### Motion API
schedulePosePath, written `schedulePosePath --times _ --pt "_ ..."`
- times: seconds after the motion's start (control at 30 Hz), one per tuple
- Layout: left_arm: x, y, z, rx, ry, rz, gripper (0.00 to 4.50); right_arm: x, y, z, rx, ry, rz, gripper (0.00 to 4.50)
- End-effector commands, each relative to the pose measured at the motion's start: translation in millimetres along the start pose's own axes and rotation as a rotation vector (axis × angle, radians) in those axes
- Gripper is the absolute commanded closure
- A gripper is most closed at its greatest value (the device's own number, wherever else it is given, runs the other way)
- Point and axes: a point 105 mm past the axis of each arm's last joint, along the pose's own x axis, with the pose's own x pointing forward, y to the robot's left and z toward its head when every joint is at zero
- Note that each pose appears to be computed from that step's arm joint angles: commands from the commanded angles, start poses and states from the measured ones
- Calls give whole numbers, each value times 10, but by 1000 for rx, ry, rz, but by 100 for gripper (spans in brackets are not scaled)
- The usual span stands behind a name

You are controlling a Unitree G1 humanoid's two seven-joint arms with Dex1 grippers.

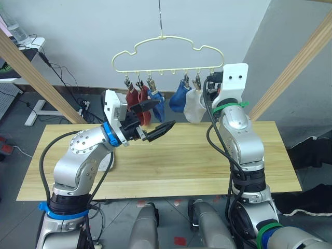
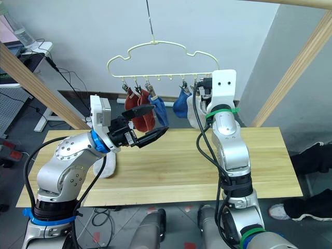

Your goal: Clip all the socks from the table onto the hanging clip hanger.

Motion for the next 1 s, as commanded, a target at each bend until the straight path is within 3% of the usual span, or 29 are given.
schedulePosePath --times 0.03,0.2,0.5,0.8,0.9,1.0 --pt "18 -31 74 30 -25 -6 0 -6 4 178 3 -68 1 296" --pt "16 -30 75 30 -26 -5 0 -7 -7 154 6 -57 -7 446" --pt "17 -28 76 34 -25 -3 0 1 -12 163 -10 -63 -7 446" --pt "-62 -7 -69 6 25 33 0 31 23 236 153 19 191 446" --pt "-246 5 -325 -14 100 102 0 -28 -60 214 288 186 322 446" --pt "-401 78 -494 -25 156 174 0 -52 -121 222 506 302 334 446"
